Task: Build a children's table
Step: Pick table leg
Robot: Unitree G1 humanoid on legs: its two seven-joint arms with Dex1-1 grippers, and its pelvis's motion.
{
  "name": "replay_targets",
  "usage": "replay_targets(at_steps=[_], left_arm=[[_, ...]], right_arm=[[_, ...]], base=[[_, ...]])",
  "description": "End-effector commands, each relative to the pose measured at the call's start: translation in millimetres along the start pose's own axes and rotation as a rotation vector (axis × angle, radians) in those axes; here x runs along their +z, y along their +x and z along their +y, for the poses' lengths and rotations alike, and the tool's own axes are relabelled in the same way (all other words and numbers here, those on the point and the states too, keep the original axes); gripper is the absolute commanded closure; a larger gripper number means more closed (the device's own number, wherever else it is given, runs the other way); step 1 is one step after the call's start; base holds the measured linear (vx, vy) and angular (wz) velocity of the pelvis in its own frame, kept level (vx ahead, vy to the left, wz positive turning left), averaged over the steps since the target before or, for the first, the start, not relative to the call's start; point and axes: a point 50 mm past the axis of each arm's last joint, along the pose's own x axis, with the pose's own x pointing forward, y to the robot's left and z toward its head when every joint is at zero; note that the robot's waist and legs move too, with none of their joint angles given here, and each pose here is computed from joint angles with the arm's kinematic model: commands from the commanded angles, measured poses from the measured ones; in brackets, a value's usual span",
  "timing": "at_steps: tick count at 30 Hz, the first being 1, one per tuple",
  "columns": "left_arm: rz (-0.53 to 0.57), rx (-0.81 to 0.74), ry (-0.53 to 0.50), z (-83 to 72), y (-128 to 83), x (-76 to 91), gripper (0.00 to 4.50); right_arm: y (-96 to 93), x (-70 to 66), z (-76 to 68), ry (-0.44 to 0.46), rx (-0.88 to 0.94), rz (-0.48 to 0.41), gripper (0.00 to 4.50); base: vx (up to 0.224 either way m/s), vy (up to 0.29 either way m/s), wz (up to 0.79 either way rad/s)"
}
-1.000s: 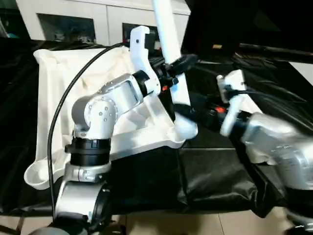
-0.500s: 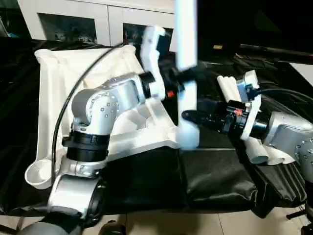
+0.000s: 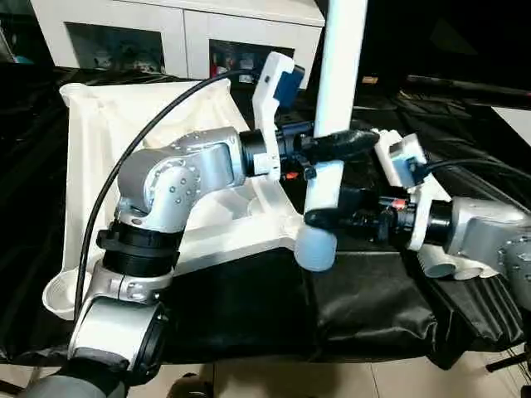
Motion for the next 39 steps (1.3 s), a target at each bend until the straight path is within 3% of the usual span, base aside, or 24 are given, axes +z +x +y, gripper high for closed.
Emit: replay_targets(at_steps=[1,16,17,21,22,26,31,35,37,39], left_arm=[[-0.004,-0.046,0.043,-9.0,5.8,7.4,2.66],[-0.008,-0.094,0.046,-18.7,7.5,6.5,2.66],[-0.007,-0.098,0.046,-19.4,7.9,6.5,2.66],[-0.001,-0.114,0.045,-22.3,8.9,4.9,2.66],[-0.001,-0.116,0.045,-22.8,9.3,4.5,2.66],[0.001,-0.119,0.045,-23.6,9.7,3.8,2.66],[0.003,-0.12,0.045,-23.4,9.5,3.9,2.66],[-0.004,-0.099,0.051,-21.6,9.7,4.3,2.66],[-0.004,-0.066,0.036,-18.0,9.7,3.9,2.1],[-0.024,-0.053,0.008,-14.9,9.0,4.2,1.93]], right_arm=[[-0.1,2.7,1.4,-0.034,0.001,0.015,1.08],[5.2,-5.1,-0.4,-0.043,0.003,0.035,1.08],[5.2,-5.2,-0.5,-0.042,0.003,0.034,1.34],[5.4,-5.4,-0.2,-0.043,0.005,0.031,1.46],[5.4,-5.4,-0.1,-0.043,0.006,0.03,1.75],[6.2,-5.9,0.3,-0.041,0.011,0.026,1.93],[7.6,-6.8,0.2,-0.04,0.018,0.022,2.48],[7.8,-7.4,0.6,-0.037,0.024,0.013,2.59],[7.9,-7.4,0.6,-0.035,0.023,0.008,2.6],[7.9,-7.4,0.5,-0.034,0.015,-0.008,2.61]], base=[[0.0,0.0,0.0],[0.0,0.0,0.0],[0.0,0.0,0.0],[0.0,0.0,0.0],[0.0,0.0,0.0],[0.0,0.0,0.0],[0.0,0.0,0.0],[0.0,0.0,0.0],[0.0,0.0,0.0],[0.0,0.0,0.0]])
